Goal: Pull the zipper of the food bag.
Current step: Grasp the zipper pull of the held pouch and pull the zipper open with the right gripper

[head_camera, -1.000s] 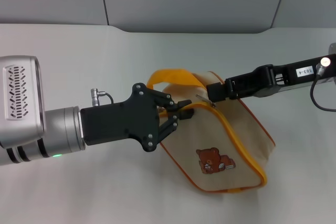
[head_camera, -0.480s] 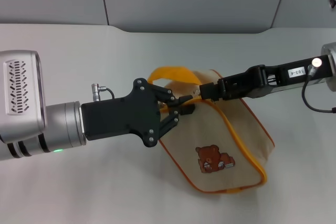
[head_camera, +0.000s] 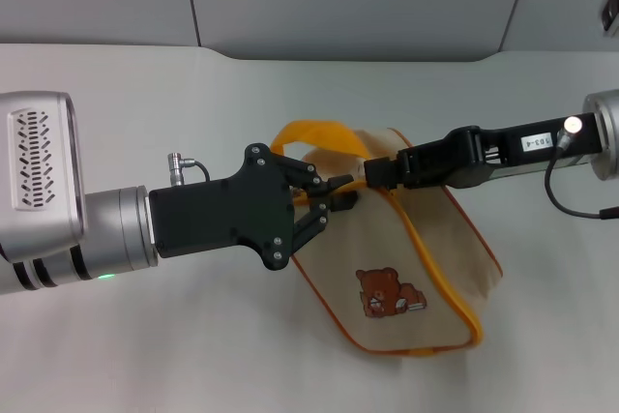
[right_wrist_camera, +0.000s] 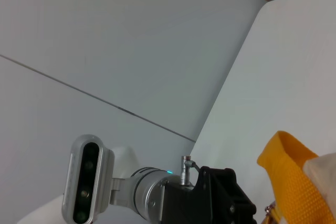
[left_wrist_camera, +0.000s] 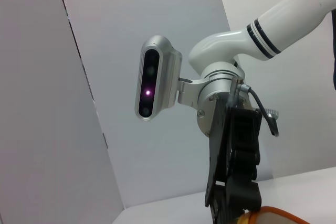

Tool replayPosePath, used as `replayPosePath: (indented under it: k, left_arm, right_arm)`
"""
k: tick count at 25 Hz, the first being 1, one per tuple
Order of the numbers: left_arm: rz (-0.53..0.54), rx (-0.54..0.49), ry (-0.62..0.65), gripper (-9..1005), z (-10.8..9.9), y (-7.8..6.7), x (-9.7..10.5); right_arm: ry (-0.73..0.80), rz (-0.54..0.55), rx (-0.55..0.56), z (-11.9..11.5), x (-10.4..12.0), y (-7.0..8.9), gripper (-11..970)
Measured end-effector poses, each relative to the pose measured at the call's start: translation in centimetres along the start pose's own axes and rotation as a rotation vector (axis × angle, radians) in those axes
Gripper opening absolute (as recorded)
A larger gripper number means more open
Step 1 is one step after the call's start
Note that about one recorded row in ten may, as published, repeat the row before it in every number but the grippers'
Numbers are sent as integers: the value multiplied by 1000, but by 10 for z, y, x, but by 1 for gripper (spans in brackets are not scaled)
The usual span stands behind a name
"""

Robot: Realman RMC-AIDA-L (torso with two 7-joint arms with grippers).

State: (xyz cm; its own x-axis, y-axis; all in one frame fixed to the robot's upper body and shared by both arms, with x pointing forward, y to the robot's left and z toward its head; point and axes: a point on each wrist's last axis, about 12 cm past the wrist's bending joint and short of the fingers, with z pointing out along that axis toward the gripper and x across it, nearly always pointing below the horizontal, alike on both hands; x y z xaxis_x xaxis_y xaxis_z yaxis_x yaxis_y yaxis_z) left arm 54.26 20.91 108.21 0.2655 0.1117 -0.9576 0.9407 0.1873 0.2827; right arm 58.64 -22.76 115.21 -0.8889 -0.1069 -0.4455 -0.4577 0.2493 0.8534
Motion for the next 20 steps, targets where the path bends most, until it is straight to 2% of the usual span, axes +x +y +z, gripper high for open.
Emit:
replayPosePath:
  k: [20]
  left_arm:
    - [-8, -23, 15, 67, -4, -2, 4]
  right_arm:
    - [-43, 32, -3, 2, 10, -10, 160]
